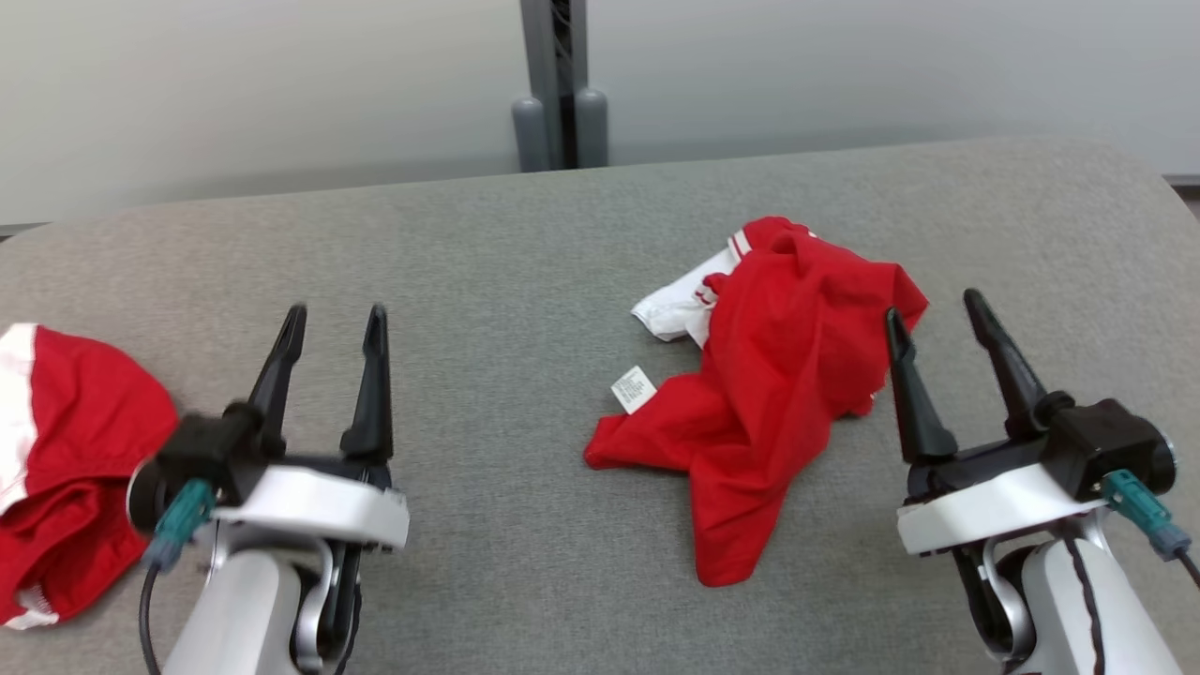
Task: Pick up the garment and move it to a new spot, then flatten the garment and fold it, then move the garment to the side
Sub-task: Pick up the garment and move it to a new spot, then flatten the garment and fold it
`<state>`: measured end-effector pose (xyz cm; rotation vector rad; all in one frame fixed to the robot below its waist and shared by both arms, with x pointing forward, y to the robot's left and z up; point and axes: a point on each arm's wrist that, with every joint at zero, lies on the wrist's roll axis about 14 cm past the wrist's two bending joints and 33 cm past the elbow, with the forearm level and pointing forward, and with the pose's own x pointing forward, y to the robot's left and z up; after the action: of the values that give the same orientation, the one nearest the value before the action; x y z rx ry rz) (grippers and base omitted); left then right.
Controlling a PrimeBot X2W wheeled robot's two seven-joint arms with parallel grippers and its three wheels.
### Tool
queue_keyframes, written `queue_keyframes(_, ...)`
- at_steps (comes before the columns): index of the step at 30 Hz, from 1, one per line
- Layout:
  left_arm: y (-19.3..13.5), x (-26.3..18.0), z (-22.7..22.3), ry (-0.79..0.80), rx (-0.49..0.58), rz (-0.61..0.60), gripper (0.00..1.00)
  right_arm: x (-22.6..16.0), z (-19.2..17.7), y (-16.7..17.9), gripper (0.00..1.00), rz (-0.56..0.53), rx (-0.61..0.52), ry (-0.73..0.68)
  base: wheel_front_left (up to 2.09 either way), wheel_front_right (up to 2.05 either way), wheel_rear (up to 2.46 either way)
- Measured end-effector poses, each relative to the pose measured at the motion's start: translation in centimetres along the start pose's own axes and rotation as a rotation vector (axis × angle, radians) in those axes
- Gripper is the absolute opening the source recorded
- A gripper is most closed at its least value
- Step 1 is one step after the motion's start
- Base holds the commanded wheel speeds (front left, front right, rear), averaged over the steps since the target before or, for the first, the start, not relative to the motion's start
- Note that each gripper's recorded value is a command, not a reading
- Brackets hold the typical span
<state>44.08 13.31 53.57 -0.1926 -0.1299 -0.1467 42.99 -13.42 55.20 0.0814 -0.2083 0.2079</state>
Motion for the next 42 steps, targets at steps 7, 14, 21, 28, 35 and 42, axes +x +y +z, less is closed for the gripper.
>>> queue_keyframes(7, 2.6, -5.1, -1.5, 0.047, -0.007, 0.125, 1.0, -0.2, -0.2, 2.8, 1.0, 0.077, 0.02, 0.01, 0.0, 0.0, 0.0)
queue_keyframes(14, 2.7, -6.5, -2.6, 0.074, -0.011, 0.141, 1.0, -0.3, -0.6, 3.0, 1.0, 0.079, 0.03, 0.02, 0.0, 0.0, 0.0)
queue_keyframes(21, 2.6, -6.1, -2.8, 0.077, -0.006, 0.117, 1.0, -0.3, -0.9, 2.7, 1.0, 0.072, 0.03, 0.026, 0.0, 0.0, 0.0)
queue_keyframes(28, -3.6, -5.1, -5.6, 0.16, 0.013, -0.136, 1.0, -0.4, -1.7, 1.7, 1.0, 0.045, 0.025, 0.047, 0.0, 0.0, 0.0)
queue_keyframes(35, -8.7, -4.1, -10.5, 0.329, 0.102, -0.387, 1.0, -0.3, -2.9, 0.3, 1.0, 0.01, 0.016, 0.078, 0.0, 0.0, 0.0)
queue_keyframes(42, -12.1, -3.0, -14.1, 0.461, 0.15, -0.571, 1.0, -0.7, -3.9, -1.9, 1.0, -0.048, 0.001, 0.106, 0.0, 0.0, 0.0)
